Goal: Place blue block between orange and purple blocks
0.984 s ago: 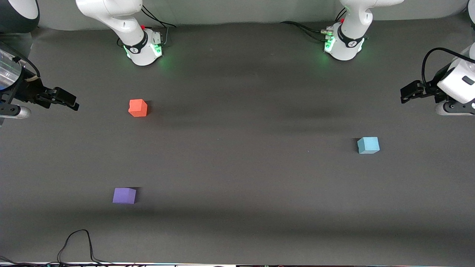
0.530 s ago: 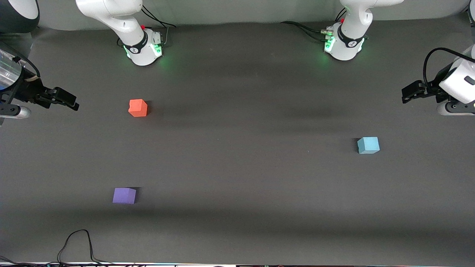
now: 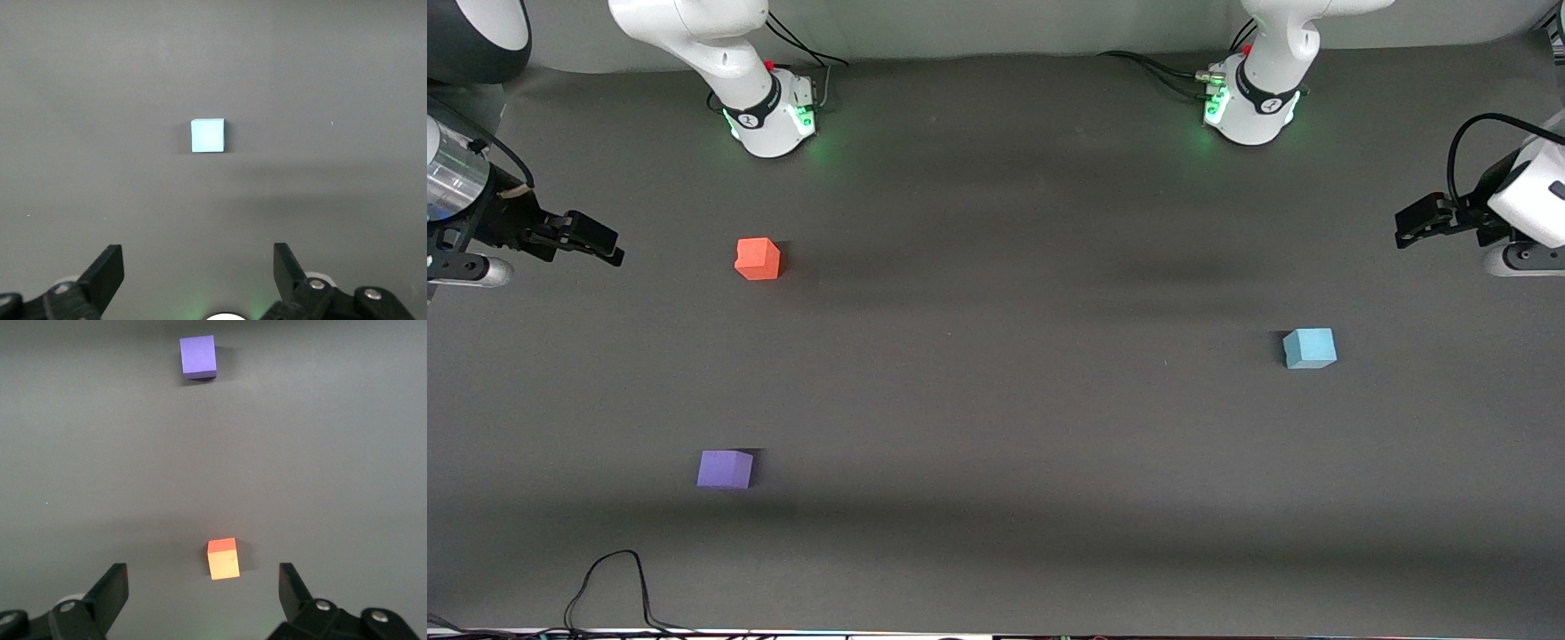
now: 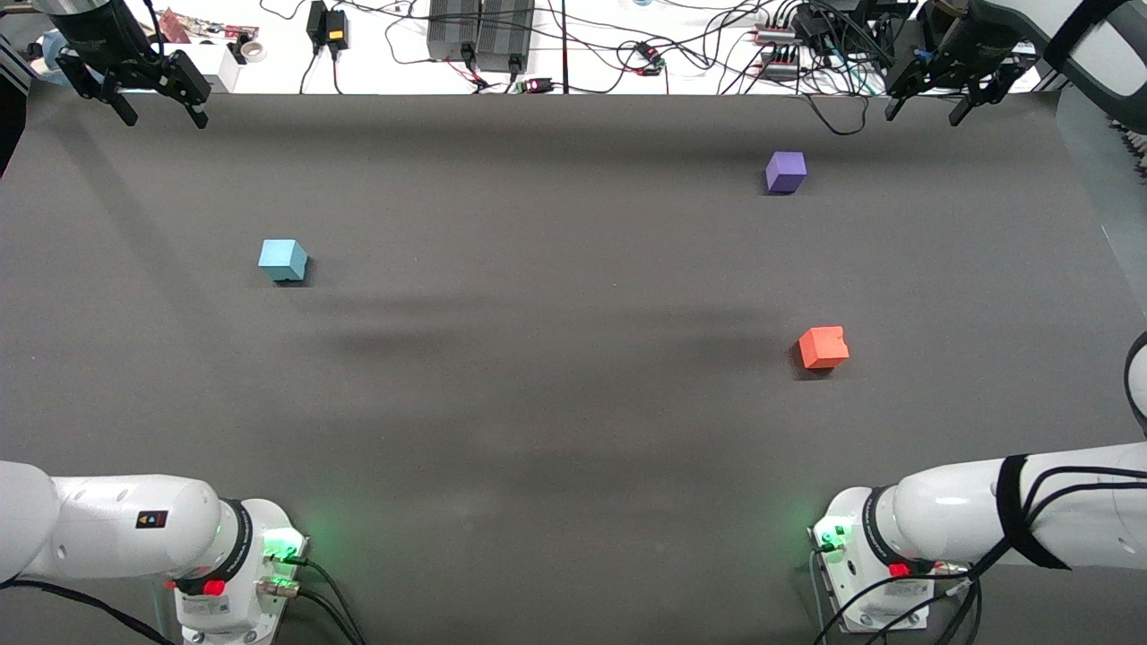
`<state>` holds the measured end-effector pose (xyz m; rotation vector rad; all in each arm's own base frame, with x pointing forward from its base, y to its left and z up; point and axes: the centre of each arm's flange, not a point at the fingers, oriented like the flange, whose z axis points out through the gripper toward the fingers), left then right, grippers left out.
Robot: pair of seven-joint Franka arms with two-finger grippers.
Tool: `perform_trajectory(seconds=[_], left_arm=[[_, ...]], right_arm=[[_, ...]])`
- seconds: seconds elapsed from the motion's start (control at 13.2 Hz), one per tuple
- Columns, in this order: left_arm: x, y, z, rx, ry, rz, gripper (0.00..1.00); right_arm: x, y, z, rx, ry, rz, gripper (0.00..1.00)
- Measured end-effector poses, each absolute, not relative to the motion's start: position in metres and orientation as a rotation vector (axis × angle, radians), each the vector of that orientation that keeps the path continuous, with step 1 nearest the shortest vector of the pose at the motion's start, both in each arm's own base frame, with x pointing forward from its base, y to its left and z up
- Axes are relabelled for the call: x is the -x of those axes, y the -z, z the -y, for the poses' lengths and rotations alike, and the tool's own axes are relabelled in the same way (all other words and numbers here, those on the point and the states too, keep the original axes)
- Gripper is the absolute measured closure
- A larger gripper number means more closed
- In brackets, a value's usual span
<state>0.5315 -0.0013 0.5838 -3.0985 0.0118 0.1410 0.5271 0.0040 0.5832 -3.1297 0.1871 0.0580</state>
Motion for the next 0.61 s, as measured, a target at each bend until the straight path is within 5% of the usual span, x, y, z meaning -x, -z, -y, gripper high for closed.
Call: perform_trajectory(seconds=[0.61], left_arm=[[-0.534,-0.51,-0.001,3.097,-0.192,-0.014,0.0]], right_arm=[[-0.528,-0.58,-0.014,3.133,-0.069,-0.16,0.0]])
